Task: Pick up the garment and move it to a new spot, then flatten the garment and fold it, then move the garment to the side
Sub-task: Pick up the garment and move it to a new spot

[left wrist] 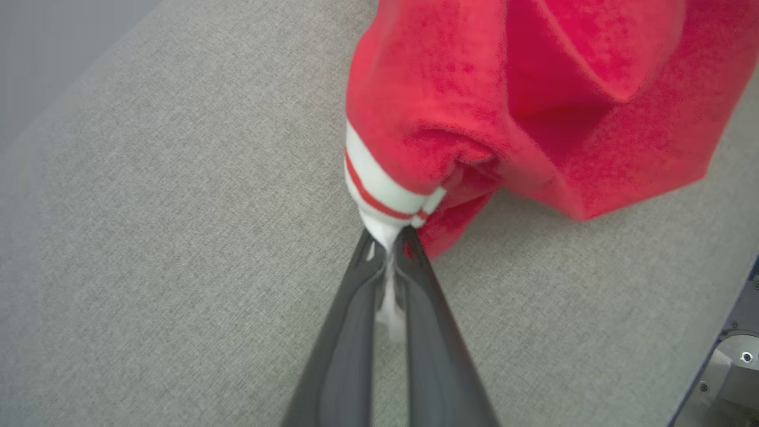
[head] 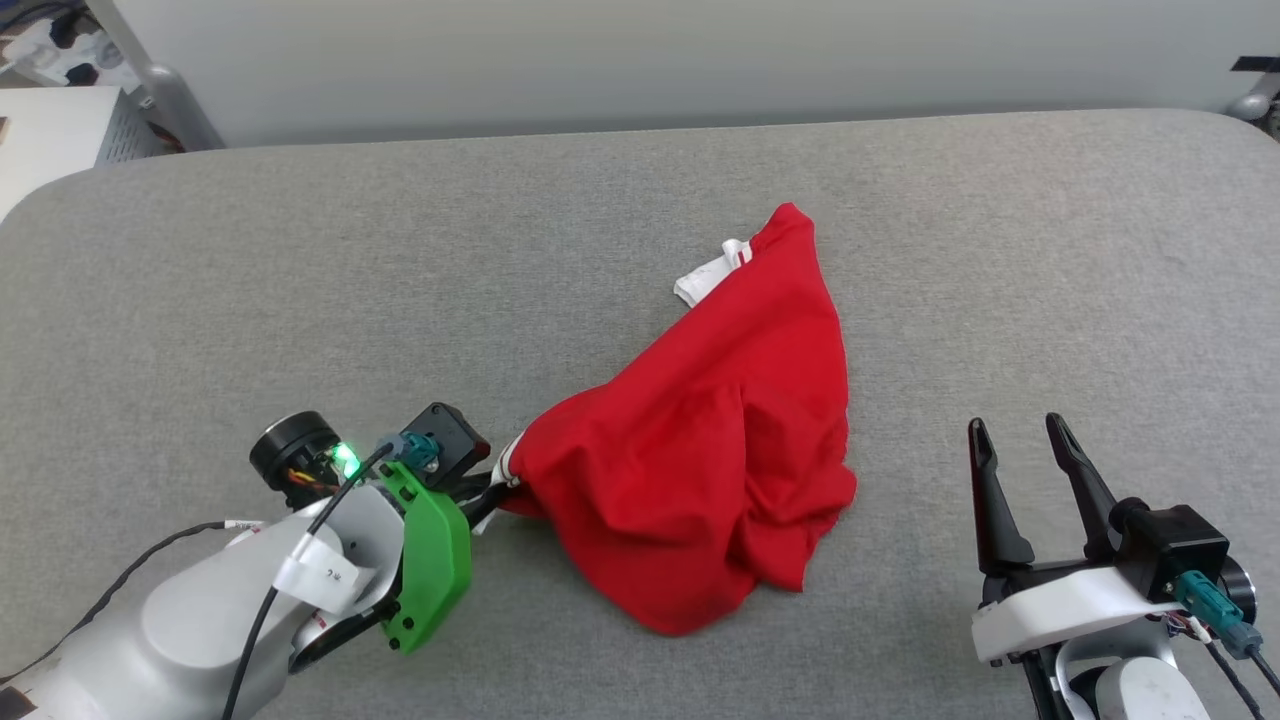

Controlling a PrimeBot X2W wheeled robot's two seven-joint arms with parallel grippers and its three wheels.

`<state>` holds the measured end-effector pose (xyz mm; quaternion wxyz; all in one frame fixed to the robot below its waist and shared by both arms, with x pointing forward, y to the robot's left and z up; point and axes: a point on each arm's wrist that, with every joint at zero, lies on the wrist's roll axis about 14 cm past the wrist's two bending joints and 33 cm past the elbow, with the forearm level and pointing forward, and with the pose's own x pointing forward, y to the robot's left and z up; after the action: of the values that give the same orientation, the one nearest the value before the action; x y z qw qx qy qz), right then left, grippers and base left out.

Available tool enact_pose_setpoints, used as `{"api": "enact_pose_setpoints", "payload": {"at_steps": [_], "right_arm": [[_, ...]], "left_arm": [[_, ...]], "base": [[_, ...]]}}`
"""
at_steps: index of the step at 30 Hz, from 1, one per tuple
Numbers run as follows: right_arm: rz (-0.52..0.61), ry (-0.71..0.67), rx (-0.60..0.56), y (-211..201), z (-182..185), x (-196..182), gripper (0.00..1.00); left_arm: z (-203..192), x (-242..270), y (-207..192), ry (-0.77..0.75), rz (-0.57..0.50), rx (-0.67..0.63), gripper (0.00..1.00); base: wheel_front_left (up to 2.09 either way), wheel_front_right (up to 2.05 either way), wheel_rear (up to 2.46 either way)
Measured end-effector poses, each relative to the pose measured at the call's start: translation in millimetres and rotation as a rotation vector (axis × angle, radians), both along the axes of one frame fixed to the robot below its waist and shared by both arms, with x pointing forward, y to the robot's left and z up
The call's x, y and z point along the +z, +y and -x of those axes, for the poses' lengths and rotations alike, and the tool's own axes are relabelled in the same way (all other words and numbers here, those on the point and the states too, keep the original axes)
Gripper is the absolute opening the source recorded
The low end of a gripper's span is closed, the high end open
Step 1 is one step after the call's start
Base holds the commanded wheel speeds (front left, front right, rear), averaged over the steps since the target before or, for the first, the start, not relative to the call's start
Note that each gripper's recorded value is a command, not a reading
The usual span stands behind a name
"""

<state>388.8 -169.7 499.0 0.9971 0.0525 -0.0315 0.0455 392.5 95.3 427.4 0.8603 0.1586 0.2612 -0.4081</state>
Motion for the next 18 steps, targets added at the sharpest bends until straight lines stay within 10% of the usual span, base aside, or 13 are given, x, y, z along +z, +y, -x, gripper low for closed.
{"api": "enact_pose_setpoints", "payload": {"at_steps": [2, 3, 4, 18], "right_arm": [[-0.002, 0.003, 0.015, 5.0, -2.1, -1.2, 1.0], [-0.002, 0.004, 0.02, 6.9, -2.9, -1.7, 1.0], [-0.003, 0.004, 0.025, 8.7, -3.5, -1.7, 1.0], [0.017, -0.04, 0.051, 16.8, 7.7, 13.9, 1.0]], "left_arm": [[0.7, -3.0, 10.4, -0.007, -0.027, 0.017, 0.0], [1.1, -4.6, 15.9, -0.009, -0.032, 0.032, 0.89], [1.8, -6.7, 22.0, -0.009, -0.042, 0.048, 1.0], [-33.4, 78.6, 54.4, -0.344, 0.314, 0.451, 1.0]], "base": [[0.0, 0.0, 0.0], [0.0, 0.0, 0.0], [0.0, 0.0, 0.0], [0.0, 0.0, 0.0]]}}
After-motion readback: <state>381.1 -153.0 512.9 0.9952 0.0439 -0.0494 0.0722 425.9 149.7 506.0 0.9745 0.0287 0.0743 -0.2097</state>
